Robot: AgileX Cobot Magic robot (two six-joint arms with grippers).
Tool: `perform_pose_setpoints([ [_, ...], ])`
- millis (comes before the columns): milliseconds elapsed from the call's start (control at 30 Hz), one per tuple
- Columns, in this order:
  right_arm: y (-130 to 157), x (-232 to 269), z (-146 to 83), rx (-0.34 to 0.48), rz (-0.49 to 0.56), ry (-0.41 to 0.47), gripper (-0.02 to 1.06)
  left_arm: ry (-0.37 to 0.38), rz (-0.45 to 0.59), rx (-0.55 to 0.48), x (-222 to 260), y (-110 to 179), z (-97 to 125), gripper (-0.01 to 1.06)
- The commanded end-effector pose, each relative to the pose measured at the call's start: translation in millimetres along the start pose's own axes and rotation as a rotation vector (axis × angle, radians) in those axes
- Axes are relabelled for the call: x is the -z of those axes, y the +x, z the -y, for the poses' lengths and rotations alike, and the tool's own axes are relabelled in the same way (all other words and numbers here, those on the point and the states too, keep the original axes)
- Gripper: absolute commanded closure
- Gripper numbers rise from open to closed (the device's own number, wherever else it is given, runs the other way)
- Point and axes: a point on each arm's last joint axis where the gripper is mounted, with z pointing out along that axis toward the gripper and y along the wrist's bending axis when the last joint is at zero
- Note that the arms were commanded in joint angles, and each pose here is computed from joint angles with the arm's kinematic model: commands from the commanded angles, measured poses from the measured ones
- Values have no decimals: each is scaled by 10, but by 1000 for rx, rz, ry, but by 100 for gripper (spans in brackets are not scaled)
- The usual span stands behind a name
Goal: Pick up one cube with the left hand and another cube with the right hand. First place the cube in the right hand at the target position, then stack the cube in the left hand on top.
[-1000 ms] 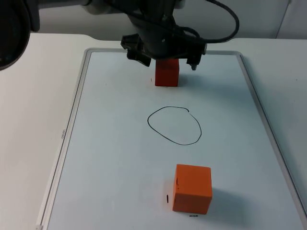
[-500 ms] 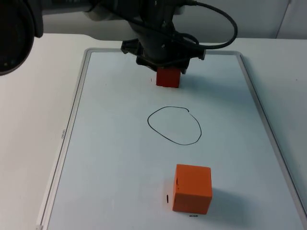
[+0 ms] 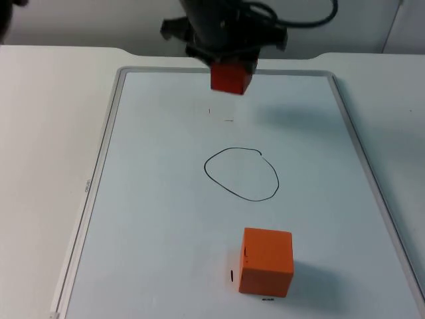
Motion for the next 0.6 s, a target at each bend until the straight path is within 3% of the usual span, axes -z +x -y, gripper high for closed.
perform_pose_setpoints([
  [0,4,-5,-3,-5,7,3,0,27,48,-77,606,-220,77,93],
  [167,4,-5,-3,-5,7,3,0,50,41,-176,1228,-315,116,93],
  [400,4,-5,-3,-5,7,3,0,44,45,-237,1908,-342,114,93],
  [500,4,-5,-3,-5,7,3,0,62,75,-253,2153,-354,131,93],
  [567,4,-5,-3,-5,7,3,0,122,90,-276,2379,-338,183,93],
])
